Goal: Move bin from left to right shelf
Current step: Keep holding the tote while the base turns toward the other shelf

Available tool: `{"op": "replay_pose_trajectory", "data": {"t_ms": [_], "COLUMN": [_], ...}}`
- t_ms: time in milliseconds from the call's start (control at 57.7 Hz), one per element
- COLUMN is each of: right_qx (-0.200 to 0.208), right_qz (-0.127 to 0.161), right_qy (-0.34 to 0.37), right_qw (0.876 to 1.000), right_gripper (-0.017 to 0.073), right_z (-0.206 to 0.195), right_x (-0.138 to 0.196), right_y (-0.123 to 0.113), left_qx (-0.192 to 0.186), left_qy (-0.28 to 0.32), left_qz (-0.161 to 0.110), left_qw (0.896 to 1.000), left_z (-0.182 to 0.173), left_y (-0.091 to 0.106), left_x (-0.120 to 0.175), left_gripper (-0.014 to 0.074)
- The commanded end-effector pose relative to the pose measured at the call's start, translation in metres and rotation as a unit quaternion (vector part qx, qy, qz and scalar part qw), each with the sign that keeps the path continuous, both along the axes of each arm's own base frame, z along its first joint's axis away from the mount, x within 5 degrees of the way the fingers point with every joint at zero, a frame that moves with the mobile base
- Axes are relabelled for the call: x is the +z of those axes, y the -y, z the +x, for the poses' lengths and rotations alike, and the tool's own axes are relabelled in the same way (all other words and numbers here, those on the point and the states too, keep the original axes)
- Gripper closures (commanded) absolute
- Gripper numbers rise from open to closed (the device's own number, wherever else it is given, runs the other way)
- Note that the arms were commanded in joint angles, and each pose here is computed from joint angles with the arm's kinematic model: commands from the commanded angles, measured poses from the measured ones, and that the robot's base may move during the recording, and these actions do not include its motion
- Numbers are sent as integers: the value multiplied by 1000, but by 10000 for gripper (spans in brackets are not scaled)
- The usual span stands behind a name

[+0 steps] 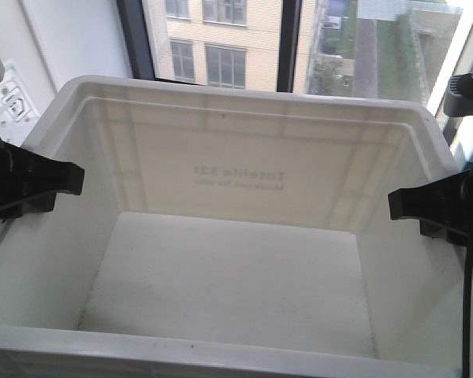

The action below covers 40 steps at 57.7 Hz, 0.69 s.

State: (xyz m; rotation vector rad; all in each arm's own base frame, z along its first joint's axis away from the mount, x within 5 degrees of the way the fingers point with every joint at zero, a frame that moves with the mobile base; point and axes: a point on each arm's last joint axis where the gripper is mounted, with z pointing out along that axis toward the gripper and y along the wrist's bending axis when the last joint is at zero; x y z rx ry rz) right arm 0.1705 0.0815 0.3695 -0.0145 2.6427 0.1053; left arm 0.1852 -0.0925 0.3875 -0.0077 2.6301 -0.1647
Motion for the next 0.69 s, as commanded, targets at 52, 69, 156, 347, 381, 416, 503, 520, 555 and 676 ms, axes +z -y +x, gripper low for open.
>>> {"op": "replay_pose_trajectory", "data": {"t_ms": [52,69,156,347,381,416,503,520,555,676], "right_qx": [-2,-2,-2,-2,-2,-2,-2,-2,-2,-2], "right_qz": [-37,-37,-37,-37,-37,-37,-37,-37,-37,-37], "right_qy": [33,33,33,33,33,33,33,33,33,33], "right_qw": [999,999,999,999,999,999,999,999,999,999], "right_gripper": [557,557,557,557,557,557,557,557,557,557], "right_z": [-3,-3,-3,-3,-3,-3,-3,-3,-3,-3], "right_x": [15,15,15,15,15,15,15,15,15,15], "right_y": [11,11,11,11,11,11,11,11,11,11], "left_qx": [-4,-4,-4,-4,-4,-4,-4,-4,-4,-4], "left_qy": [78,78,78,78,78,78,78,78,78,78], "left_qz": [-12,-12,-12,-12,-12,-12,-12,-12,-12,-12], "left_qw": [997,997,997,997,997,997,997,997,997,997], "left_z": [-2,-2,-2,-2,-2,-2,-2,-2,-2,-2], "left_y": [-5,-5,-5,-5,-5,-5,-5,-5,-5,-5], "left_x": [23,23,23,23,23,23,23,23,23,23], "left_gripper": [600,600,600,600,600,600,600,600,600,600]}}
